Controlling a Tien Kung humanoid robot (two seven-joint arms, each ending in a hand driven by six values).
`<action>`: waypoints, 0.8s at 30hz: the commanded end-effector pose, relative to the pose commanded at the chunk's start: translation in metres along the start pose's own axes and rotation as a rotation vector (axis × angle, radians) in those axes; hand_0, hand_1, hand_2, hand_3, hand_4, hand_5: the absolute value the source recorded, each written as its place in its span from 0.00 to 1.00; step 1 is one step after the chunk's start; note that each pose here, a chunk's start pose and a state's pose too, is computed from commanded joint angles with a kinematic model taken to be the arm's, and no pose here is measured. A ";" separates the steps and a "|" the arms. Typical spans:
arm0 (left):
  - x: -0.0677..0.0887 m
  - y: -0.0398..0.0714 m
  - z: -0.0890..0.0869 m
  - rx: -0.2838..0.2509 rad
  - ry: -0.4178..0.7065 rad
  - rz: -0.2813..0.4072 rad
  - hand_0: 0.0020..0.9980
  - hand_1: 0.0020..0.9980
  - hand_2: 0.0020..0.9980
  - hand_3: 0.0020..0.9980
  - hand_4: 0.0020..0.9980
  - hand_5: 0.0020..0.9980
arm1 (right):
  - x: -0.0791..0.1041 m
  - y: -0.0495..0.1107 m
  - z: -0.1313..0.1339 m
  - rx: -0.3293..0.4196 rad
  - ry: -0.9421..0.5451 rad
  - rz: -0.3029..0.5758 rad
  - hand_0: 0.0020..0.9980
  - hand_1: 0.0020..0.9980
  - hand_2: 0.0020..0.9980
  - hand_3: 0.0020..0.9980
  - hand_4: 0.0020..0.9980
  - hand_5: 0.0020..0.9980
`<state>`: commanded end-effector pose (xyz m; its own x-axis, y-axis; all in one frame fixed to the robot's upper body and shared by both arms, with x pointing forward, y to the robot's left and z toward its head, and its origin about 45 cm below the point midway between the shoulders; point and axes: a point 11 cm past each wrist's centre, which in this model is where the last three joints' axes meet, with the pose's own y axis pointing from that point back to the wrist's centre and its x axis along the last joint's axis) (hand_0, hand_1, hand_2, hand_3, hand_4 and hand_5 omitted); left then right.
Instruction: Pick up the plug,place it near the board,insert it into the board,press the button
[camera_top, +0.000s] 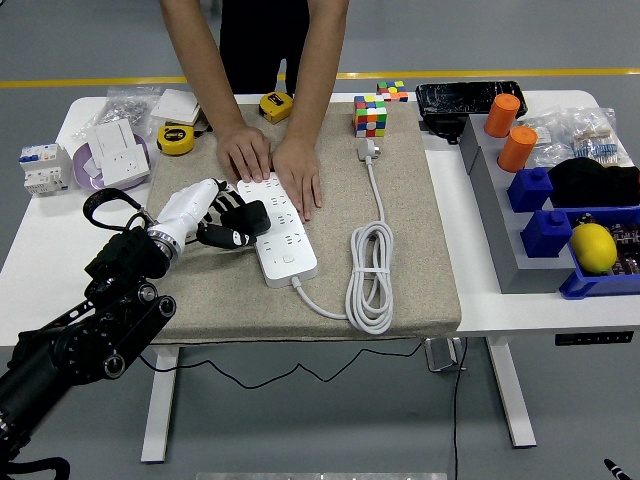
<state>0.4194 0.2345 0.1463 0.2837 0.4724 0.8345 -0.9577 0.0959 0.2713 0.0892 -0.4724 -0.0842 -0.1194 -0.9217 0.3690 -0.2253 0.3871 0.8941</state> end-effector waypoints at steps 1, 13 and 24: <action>0.001 0.000 0.000 -0.001 -0.003 0.003 0.40 0.60 0.57 0.61 1.00 0.23 | 0.000 0.000 0.000 -0.001 -0.001 0.000 1.00 0.79 0.72 0.73 1.00 0.90; 0.003 -0.001 0.002 -0.003 -0.021 0.011 0.30 0.34 0.48 0.53 0.87 0.20 | 0.000 0.000 -0.002 0.005 -0.004 0.000 1.00 0.79 0.72 0.73 1.00 0.90; 0.004 -0.002 0.002 -0.002 -0.062 0.011 0.27 0.24 0.40 0.50 0.81 0.21 | 0.001 0.000 -0.002 0.004 -0.006 0.006 1.00 0.79 0.72 0.73 1.00 0.90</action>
<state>0.4223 0.2343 0.1507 0.2758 0.4185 0.8653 -0.9608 0.0932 0.2612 0.0912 -0.4738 -0.0832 -0.1268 -0.9194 0.3724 -0.2286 0.3924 0.8909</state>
